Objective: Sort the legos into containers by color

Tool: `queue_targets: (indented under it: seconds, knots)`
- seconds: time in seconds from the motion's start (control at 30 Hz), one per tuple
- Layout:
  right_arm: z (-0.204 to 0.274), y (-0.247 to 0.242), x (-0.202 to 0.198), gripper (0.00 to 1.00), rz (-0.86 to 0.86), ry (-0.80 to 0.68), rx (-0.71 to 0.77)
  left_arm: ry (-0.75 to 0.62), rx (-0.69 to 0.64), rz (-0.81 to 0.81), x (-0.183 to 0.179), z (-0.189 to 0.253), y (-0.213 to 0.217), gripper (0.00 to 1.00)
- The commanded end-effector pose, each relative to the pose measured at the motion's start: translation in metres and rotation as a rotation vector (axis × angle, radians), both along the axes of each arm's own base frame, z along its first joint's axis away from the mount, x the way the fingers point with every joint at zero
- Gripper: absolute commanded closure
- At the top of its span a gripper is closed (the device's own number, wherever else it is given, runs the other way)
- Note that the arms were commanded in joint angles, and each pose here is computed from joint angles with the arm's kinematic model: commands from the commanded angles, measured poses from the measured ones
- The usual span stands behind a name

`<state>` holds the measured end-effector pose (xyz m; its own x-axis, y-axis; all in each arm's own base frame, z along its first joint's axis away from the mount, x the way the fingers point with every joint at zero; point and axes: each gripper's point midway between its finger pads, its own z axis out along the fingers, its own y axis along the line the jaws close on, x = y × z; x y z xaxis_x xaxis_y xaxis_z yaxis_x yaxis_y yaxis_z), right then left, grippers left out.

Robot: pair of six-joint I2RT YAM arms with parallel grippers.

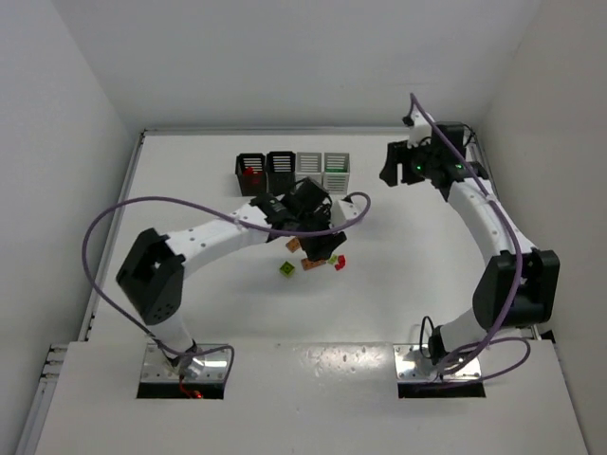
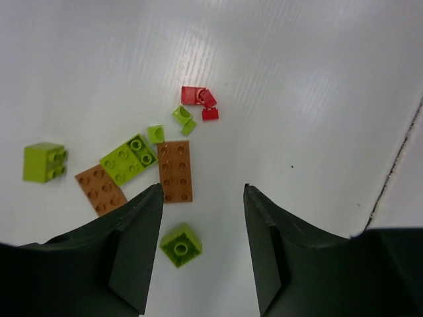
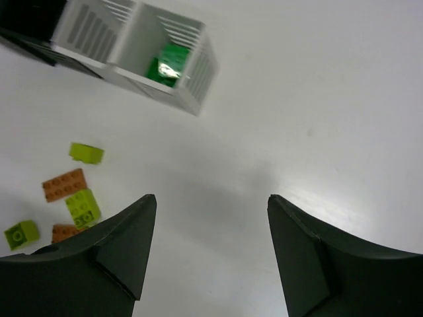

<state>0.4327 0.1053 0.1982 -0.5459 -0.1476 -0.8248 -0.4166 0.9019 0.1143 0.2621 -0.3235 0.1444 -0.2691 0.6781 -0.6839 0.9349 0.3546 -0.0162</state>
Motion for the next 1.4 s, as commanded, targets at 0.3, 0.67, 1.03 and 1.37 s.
queue_targets:
  seconds: [0.3,0.67,1.03,1.37]
  knots:
    - [-0.019,-0.072,-0.025,0.3,-0.209,0.117,0.133,0.011,0.125,0.021,0.021,-0.053,-0.06,0.45]
    - [-0.025,-0.083,-0.023,0.3,-0.23,0.148,0.197,0.05,0.168,0.009,0.024,-0.078,-0.08,0.42]
    - [-0.023,-0.084,-0.022,0.3,-0.224,0.138,0.209,0.087,0.217,0.007,0.026,-0.103,-0.082,0.42]
    - [-0.029,-0.084,-0.024,0.3,-0.22,0.157,0.221,0.108,0.235,-0.017,0.015,-0.115,-0.085,0.46]
